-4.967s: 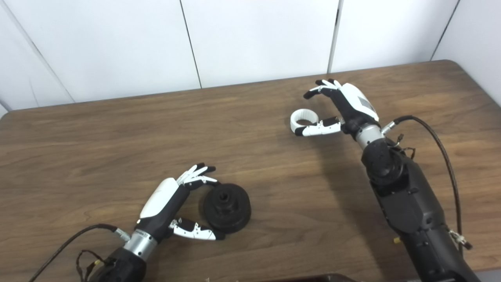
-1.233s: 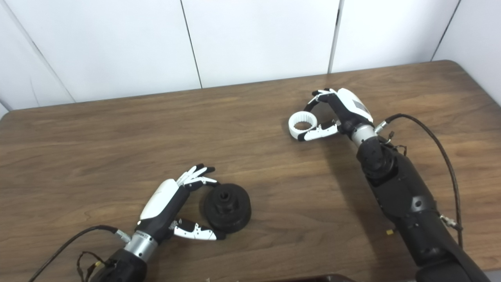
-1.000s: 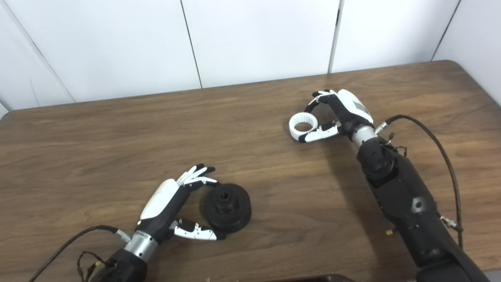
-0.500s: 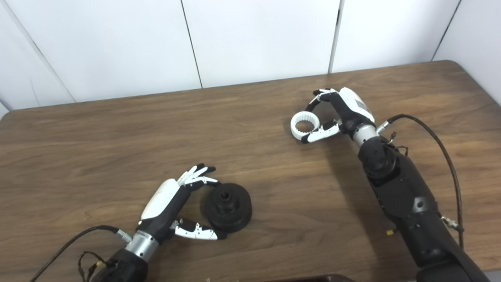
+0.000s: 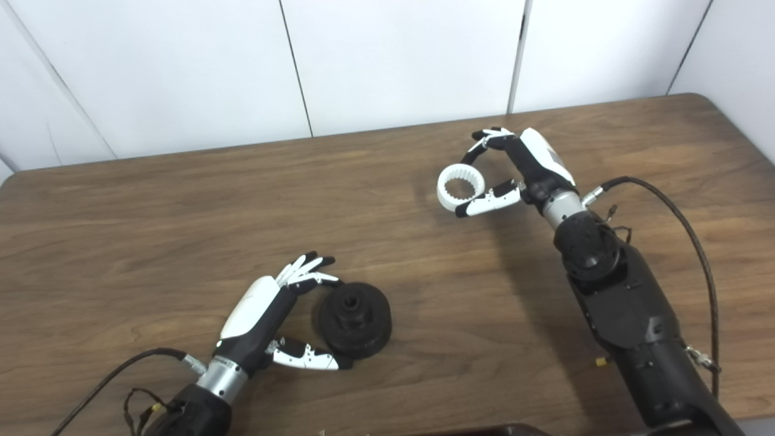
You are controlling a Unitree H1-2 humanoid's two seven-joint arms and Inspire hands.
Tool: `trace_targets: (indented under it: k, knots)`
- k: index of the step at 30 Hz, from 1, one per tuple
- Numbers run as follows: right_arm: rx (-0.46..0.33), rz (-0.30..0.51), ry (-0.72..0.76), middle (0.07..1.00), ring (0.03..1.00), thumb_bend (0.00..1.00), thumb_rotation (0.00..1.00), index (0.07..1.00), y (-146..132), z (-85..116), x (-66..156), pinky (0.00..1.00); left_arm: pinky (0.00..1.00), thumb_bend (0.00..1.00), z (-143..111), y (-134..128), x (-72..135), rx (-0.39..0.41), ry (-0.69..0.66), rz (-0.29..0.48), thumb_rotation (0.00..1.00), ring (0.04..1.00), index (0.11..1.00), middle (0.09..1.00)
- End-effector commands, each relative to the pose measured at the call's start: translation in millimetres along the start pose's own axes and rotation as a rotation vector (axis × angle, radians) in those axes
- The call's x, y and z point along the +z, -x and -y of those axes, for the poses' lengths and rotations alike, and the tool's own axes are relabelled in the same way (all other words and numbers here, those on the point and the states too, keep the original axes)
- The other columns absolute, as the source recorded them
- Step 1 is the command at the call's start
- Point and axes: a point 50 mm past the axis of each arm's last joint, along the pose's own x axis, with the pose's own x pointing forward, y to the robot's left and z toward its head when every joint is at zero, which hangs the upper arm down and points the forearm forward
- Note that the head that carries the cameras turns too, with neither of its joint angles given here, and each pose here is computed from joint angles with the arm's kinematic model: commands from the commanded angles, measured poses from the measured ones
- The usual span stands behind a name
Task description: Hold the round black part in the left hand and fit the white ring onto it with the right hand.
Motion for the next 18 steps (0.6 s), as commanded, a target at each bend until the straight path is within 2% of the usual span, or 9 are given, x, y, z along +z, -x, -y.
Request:
trace_targets:
  k: [1, 11, 18]
  knots:
    - [-0.047, 0.091, 0.001, 0.859, 0.952, 0.52, 0.16, 0.488, -7, 22, 27, 0.94, 1.0, 0.83, -1, -6, 1, 0.005, -0.029, 0.012, 0.23, 1.0, 0.662, 0.932]
    - [0.014, 0.182, -0.047, 0.861, 0.948, 0.52, 0.16, 0.489, 23, 26, 68, 0.98, 1.0, 0.83, 2, -9, 4, 0.01, -0.036, 0.017, 0.23, 0.991, 0.662, 0.926]
    - [0.045, 0.219, -0.06, 0.865, 0.945, 0.52, 0.16, 0.488, 49, 20, 93, 0.97, 0.99, 0.83, 4, -11, 5, 0.017, -0.035, 0.021, 0.23, 0.989, 0.659, 0.925]
